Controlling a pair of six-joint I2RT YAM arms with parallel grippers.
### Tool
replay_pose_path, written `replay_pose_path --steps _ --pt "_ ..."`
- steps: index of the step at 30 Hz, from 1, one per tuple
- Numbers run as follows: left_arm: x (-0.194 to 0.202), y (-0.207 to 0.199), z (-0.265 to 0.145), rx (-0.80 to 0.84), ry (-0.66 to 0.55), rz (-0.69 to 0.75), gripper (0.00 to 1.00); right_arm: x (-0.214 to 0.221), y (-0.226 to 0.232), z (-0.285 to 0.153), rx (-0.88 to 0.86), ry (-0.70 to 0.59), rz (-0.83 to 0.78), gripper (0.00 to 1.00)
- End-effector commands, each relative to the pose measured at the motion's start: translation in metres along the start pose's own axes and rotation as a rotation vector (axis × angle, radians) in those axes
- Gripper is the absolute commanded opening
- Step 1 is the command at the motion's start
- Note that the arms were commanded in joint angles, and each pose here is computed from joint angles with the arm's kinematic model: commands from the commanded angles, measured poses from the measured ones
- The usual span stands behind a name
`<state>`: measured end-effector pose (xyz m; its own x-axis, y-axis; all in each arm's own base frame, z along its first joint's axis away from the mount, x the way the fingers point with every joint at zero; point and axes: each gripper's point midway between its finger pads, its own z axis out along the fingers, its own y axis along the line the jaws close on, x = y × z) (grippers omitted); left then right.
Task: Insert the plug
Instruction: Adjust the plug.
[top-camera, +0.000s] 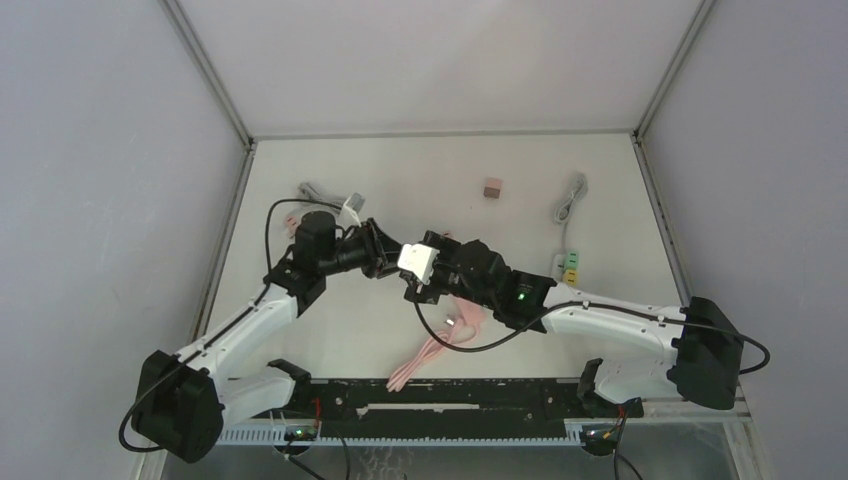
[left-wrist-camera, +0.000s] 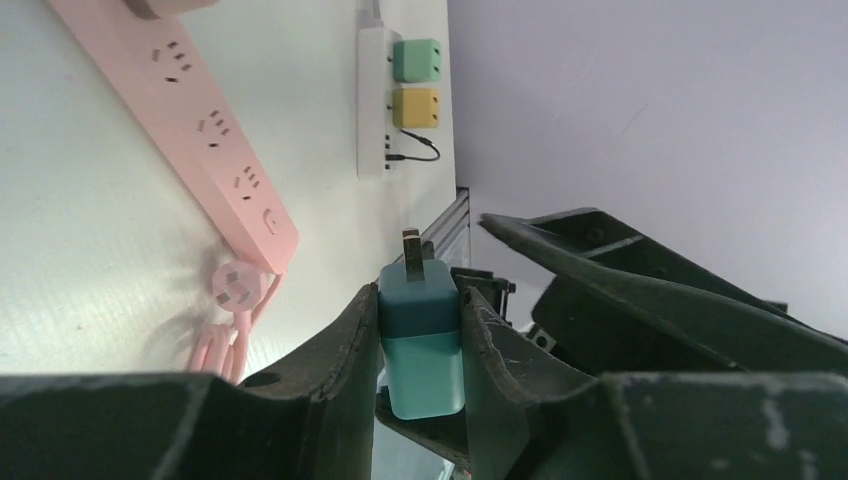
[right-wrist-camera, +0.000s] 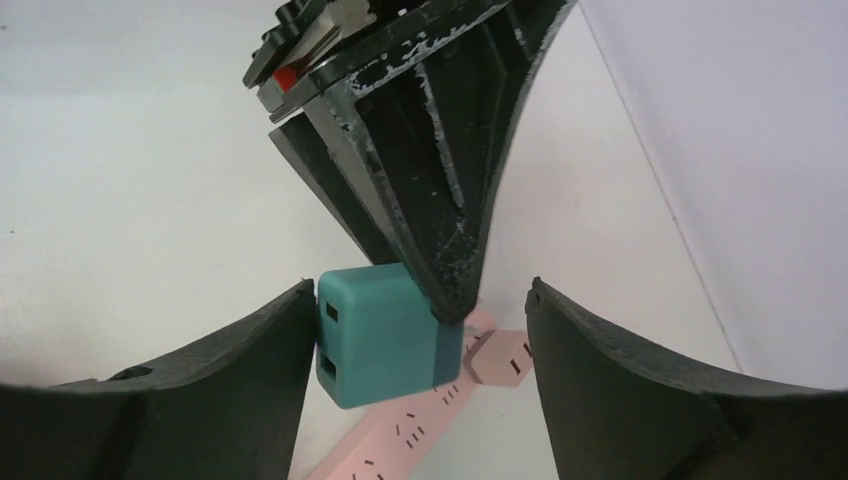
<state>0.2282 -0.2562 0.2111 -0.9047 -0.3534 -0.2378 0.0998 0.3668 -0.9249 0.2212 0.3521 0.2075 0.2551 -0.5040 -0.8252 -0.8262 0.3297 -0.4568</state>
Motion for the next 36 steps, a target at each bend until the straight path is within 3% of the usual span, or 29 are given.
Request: replay_pose_path --steps 1,5,12,18,31,36 --pt "-0.019 0.0 -0.01 0.003 -0.117 -0.049 0.08 -0.041 -0.026 -0.005 0.074 -0.115 0.003 0.85" --pt "-0.034 0.005 -0.018 -0.005 -0.227 -0.121 0.08 -0.037 -0.023 -0.005 0.064 -0.099 0.007 0.89" --pt "-0.037 0.013 -0.023 -0.008 -0.284 -0.265 0.08 -0.03 -0.022 -0.001 0.112 -0.073 -0.057 0.89" --pt "-0.039 0.014 -0.032 -0.007 -0.342 -0.349 0.08 -0.034 -0.022 0.004 0.167 -0.098 -0.116 0.83" --pt "-0.042 0.011 -0.035 0.0 -0.361 -0.399 0.08 -0.019 -0.004 0.023 0.195 0.002 -0.252 0.8" --pt "-0.041 0.013 -0.036 -0.012 -0.363 -0.397 0.09 -0.023 -0.006 0.031 0.239 -0.006 -0.312 0.69"
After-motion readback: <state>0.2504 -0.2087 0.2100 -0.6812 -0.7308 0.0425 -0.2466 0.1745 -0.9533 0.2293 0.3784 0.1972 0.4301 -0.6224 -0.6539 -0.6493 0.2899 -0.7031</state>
